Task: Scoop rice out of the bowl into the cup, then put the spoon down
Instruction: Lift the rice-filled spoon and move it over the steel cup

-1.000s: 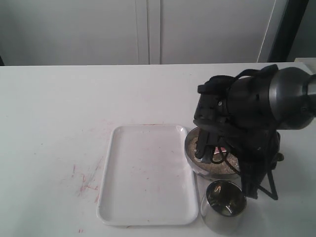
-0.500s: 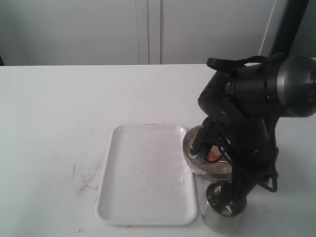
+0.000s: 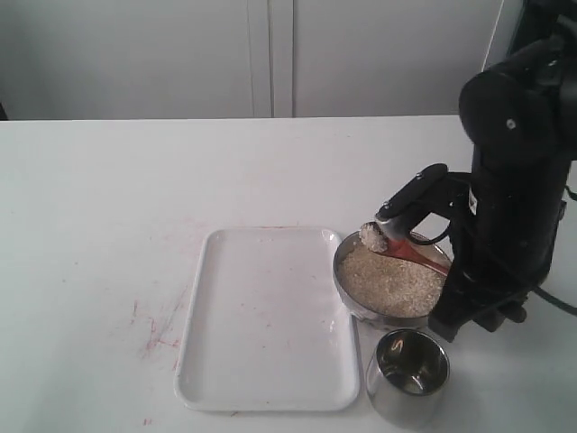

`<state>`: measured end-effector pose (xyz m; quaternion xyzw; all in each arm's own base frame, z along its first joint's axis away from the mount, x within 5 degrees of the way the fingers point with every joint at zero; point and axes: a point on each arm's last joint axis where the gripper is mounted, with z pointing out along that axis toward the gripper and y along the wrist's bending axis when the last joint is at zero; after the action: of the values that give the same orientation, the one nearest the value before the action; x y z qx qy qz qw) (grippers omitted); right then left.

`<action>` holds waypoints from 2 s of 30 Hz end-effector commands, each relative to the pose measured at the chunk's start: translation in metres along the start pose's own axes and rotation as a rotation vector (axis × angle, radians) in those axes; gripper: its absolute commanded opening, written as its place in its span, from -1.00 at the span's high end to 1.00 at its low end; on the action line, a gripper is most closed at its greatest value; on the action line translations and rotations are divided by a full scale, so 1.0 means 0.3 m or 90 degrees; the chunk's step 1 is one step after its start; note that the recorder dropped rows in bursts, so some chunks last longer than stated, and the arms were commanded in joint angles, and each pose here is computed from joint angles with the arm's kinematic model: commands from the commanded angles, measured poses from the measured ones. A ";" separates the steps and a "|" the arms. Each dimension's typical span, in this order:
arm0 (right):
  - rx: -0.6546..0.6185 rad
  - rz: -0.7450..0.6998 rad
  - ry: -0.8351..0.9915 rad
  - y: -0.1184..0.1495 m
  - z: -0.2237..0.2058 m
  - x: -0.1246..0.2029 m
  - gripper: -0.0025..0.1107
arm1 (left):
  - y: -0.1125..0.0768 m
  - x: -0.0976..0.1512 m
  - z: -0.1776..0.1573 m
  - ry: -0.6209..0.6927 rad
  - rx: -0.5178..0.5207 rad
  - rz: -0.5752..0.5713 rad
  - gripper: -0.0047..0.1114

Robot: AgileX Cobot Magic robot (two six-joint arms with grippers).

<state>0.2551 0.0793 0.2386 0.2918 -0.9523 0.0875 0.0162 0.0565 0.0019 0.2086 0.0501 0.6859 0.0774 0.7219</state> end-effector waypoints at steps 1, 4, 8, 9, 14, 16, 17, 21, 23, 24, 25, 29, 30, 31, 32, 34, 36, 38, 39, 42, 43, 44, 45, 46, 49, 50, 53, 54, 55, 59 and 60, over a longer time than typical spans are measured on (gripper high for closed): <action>-0.028 0.018 -0.047 0.005 -0.059 0.033 0.96 | 0.000 -0.009 0.000 -0.008 0.003 -0.007 0.67; -0.049 0.030 -0.078 0.018 -0.094 0.056 0.96 | 0.000 -0.009 0.000 -0.008 0.003 -0.007 0.67; -0.051 0.036 -0.094 0.033 -0.110 0.115 0.96 | 0.000 -0.009 0.000 -0.008 0.003 -0.007 0.67; -0.055 0.038 -0.099 0.039 -0.112 0.133 0.96 | 0.000 -0.009 0.000 -0.008 0.003 -0.007 0.67; -0.064 0.072 -0.137 0.065 -0.139 0.227 0.96 | 0.000 -0.009 0.000 -0.008 0.003 -0.007 0.67; -0.062 0.093 -0.156 0.071 -0.153 0.264 0.96 | 0.000 -0.009 0.000 -0.008 0.003 -0.007 0.67; -0.061 0.103 -0.169 0.075 -0.162 0.285 0.96 | 0.000 -0.009 0.000 -0.008 0.003 -0.007 0.67; -0.079 0.145 -0.219 0.102 -0.186 0.370 0.96 | 0.000 -0.009 0.000 -0.008 0.003 -0.007 0.67; -0.099 0.150 -0.234 0.116 -0.191 0.388 0.96 | 0.000 -0.009 0.000 -0.008 0.003 -0.007 0.67; -0.113 0.154 -0.239 0.125 -0.191 0.397 0.96 | 0.000 -0.009 0.000 -0.008 0.003 -0.007 0.67; -0.119 0.155 -0.238 0.130 -0.186 0.401 0.96 | 0.000 -0.009 0.000 -0.008 0.003 -0.007 0.67; -0.125 0.154 -0.210 0.143 -0.140 0.418 0.96 | 0.000 -0.009 0.000 -0.008 0.003 -0.007 0.67; -0.125 0.150 -0.201 0.146 -0.126 0.422 0.96 | 0.000 -0.009 0.000 -0.008 0.003 -0.007 0.67; -0.115 0.130 -0.181 0.148 -0.097 0.430 0.96 | 0.000 -0.009 0.000 -0.008 0.003 -0.007 0.67; -0.106 0.116 -0.173 0.147 -0.085 0.434 0.96 | 0.000 -0.009 0.000 -0.008 0.003 -0.007 0.67; -0.078 0.080 -0.144 0.144 -0.044 0.450 0.96 | 0.000 -0.009 0.000 -0.008 0.003 -0.007 0.67; -0.060 0.066 -0.123 0.143 -0.019 0.460 0.96 | 0.000 -0.009 0.000 -0.008 0.003 -0.007 0.67; -0.055 0.027 -0.122 0.151 -0.016 0.459 0.96 | 0.000 -0.009 0.000 -0.008 0.003 -0.007 0.67; -0.054 0.013 -0.123 0.155 -0.016 0.458 0.96 | 0.000 -0.009 0.000 -0.008 0.003 -0.007 0.67; -0.043 -0.010 -0.121 0.159 -0.017 0.456 0.96 | 0.000 -0.009 0.000 -0.008 0.003 -0.007 0.67; -0.037 -0.016 -0.120 0.157 -0.017 0.456 0.96 | 0.000 -0.009 0.000 -0.008 0.003 -0.007 0.67; -0.033 -0.026 -0.120 0.157 -0.017 0.456 0.96 | 0.000 -0.009 0.000 -0.008 0.003 -0.007 0.67; -0.027 -0.041 -0.120 0.157 -0.017 0.456 0.96 | 0.000 -0.009 0.000 -0.008 0.003 -0.007 0.67; -0.011 -0.059 -0.118 0.152 -0.017 0.456 0.96 | 0.000 -0.009 0.000 -0.008 0.003 -0.007 0.67; 0.018 -0.111 -0.115 0.149 -0.018 0.455 0.96 | 0.000 -0.009 0.000 -0.008 0.003 -0.007 0.67; 0.027 -0.127 -0.114 0.147 -0.018 0.455 0.96 | 0.000 -0.009 0.000 -0.008 0.003 -0.007 0.67; 0.045 -0.169 -0.112 0.148 -0.020 0.454 0.96 | 0.000 -0.009 0.000 -0.008 0.003 -0.007 0.67; 0.052 -0.176 -0.112 0.147 -0.021 0.454 0.96 | 0.000 -0.009 0.000 -0.008 0.003 -0.007 0.67; 0.056 -0.178 -0.109 0.145 -0.020 0.452 0.96 | 0.000 -0.009 0.000 -0.008 0.003 -0.007 0.67; 0.079 -0.191 -0.081 0.132 -0.006 0.437 0.96 | 0.000 -0.009 0.000 -0.008 0.003 -0.007 0.67; 0.084 -0.195 -0.072 0.129 -0.002 0.432 0.96 | 0.000 -0.009 0.000 -0.008 0.003 -0.007 0.67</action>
<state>0.1225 0.0406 0.2462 0.4265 -0.8959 0.1120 -0.0542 0.0565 0.0019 0.2086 0.0501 0.6859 0.0774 0.7219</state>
